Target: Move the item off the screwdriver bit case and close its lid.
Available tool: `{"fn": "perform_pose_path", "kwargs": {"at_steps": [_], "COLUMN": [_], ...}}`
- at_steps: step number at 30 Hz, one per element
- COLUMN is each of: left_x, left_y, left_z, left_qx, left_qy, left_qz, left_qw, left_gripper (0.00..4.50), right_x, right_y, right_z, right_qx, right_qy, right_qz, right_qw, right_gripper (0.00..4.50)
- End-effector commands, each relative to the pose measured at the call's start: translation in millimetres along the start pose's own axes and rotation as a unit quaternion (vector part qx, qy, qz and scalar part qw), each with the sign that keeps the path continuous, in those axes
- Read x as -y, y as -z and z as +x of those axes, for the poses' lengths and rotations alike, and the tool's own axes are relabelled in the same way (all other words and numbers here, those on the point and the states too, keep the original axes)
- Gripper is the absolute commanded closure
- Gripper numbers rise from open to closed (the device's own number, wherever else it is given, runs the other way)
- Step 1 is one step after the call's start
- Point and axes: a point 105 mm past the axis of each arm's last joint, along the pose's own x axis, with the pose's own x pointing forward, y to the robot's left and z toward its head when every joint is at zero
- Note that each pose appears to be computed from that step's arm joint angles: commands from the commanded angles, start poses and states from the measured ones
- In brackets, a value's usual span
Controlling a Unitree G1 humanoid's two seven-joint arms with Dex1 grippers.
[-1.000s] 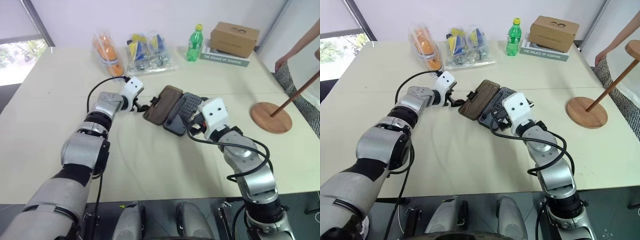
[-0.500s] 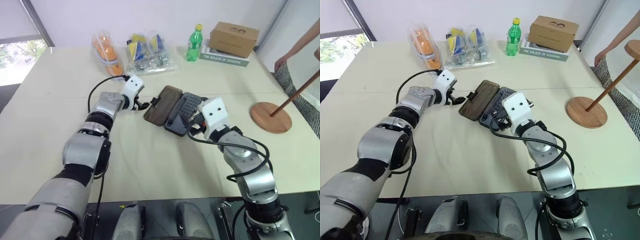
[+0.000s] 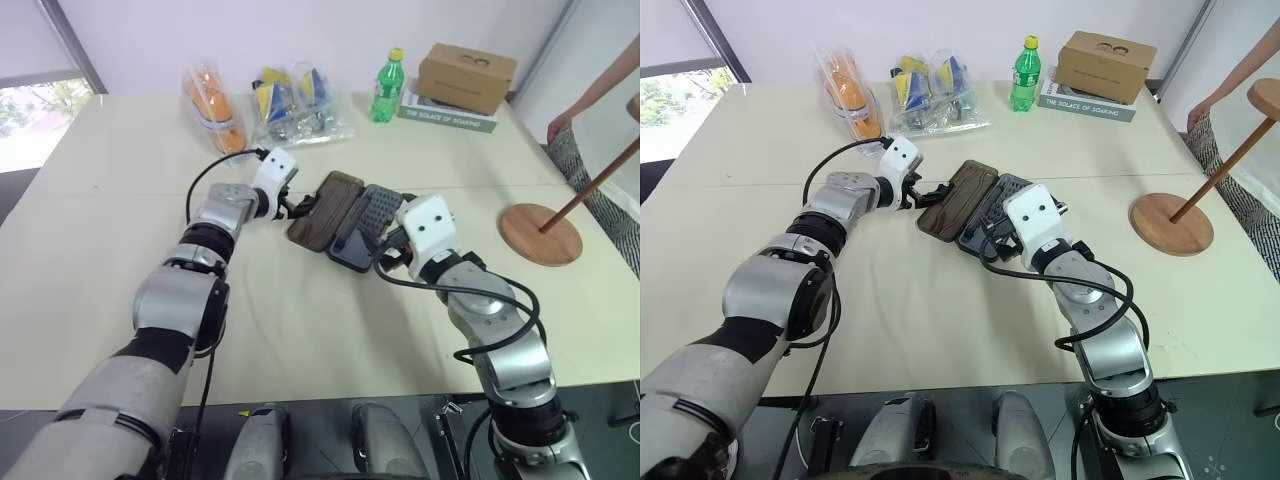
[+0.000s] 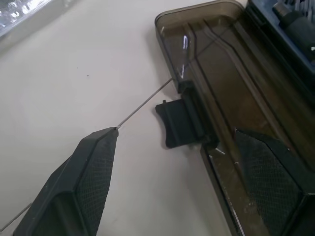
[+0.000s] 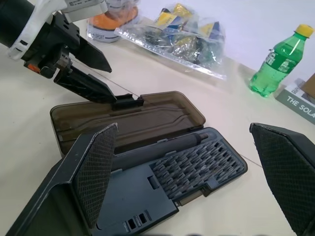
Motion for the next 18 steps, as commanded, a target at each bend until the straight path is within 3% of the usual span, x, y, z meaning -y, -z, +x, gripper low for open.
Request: {"fn": "perform_pose_path", "kwargs": {"at_steps": [1,8,11,17,18], "left_x": [-4.0,-4.0,-4.5,-6.6,-6.9], "left_y": [-1.6,19.6,27.1,34.4,35.2], "left_z": [-2.5,-2.2,-2.2,-4.7,-5.1], "left_qx": [-0.014,-0.057,-0.073,-0.088,-0.09], "left_qy": [-0.009,-0.017,-0.025,-0.03,-0.031], "left_qz": [0.021,0.013,-0.001,-0.019,-0.02], "left_qw": [1.0,0.998,0.997,0.995,0.995], "left_gripper": [0.59,0.59,1.47,4.41,4.46], "right_x": [2.0,0.4,0.1,0.0,0.0], "right_y": [-12.3,-11.9,-11.9,-11.3,-11.2], "right_z": [-1.6,-1.4,-1.3,-2.1,-2.1], "right_qx": [0.024,0.024,0.024,0.022,0.022], "right_qy": [0.003,0.0,-0.001,-0.002,-0.002], "right_qz": [-0.012,-0.011,-0.011,-0.012,-0.012], "right_qw": [1.0,1.0,1.0,1.0,1.0], "right_gripper": [0.0,0.0,0.0,0.0,0.0]}}
